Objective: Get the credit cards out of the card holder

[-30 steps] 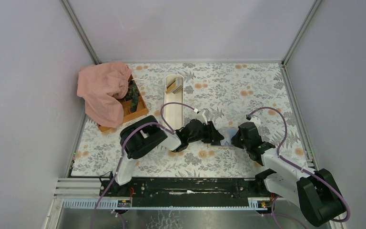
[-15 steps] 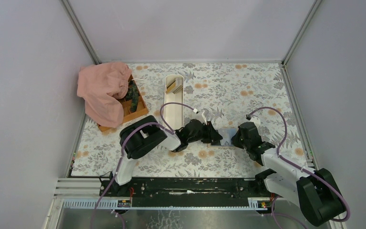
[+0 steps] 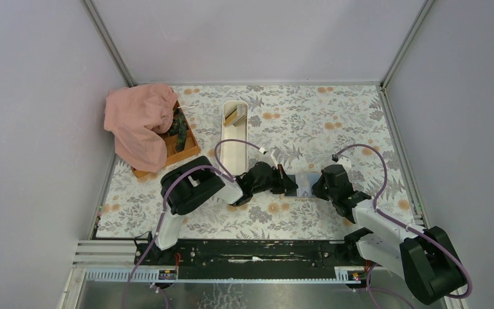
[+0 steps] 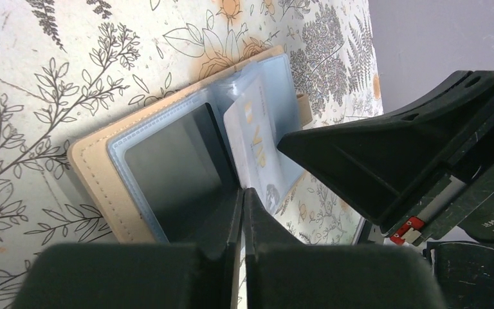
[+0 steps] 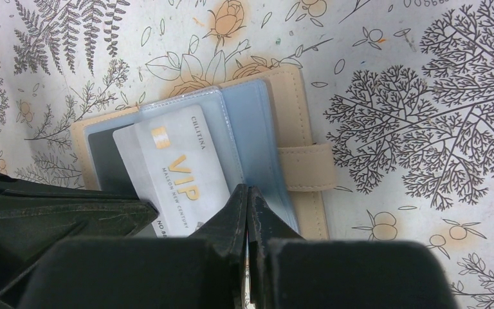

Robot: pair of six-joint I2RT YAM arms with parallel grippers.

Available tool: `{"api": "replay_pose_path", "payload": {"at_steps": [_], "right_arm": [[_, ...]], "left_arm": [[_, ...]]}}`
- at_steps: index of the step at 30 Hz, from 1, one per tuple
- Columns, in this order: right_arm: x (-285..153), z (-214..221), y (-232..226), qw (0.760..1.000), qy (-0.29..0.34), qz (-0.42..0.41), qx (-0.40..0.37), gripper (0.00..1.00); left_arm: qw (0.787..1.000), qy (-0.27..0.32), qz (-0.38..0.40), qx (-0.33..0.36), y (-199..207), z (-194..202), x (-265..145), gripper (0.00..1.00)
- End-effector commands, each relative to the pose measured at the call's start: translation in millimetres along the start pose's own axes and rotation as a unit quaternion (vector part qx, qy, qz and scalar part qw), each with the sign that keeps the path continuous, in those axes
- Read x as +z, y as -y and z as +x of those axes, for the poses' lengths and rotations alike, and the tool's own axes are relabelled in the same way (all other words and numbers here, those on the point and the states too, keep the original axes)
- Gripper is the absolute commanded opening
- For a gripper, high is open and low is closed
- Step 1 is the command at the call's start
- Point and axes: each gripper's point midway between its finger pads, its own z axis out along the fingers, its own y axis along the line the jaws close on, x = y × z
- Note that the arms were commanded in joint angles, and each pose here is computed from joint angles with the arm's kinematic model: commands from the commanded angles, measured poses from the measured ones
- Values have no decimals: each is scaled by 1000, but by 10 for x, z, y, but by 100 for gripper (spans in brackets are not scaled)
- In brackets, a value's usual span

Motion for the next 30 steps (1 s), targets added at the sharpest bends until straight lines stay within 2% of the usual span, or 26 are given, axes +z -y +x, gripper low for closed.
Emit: {"api": "replay_pose_path", "payload": {"at_steps": [1,9,16,20,25,30], "right_arm": [[9,3,46,1000,-2,11,0,0],[14,-3,55,1000,-1,14,1,0],[14,3,57,1000,-2,14,1,0],[16,-2,55,1000,-2,14,0,0],[-2,-27,25,1000,6,3,1,0],[-86,-107,-68,998,43,-40,0,0]], "left_arm": [[1000,12,6,4,36,-81,-16,0],[1000,23,10,17,28,-204,-154,0],[999,27,44,-12,56,-370,-413,0],[998,34,47,8,152,-438,-520,0],[995,44,67,62,456,-584,-671,0],[984,50,137,99,899,-700,-842,0]]}}
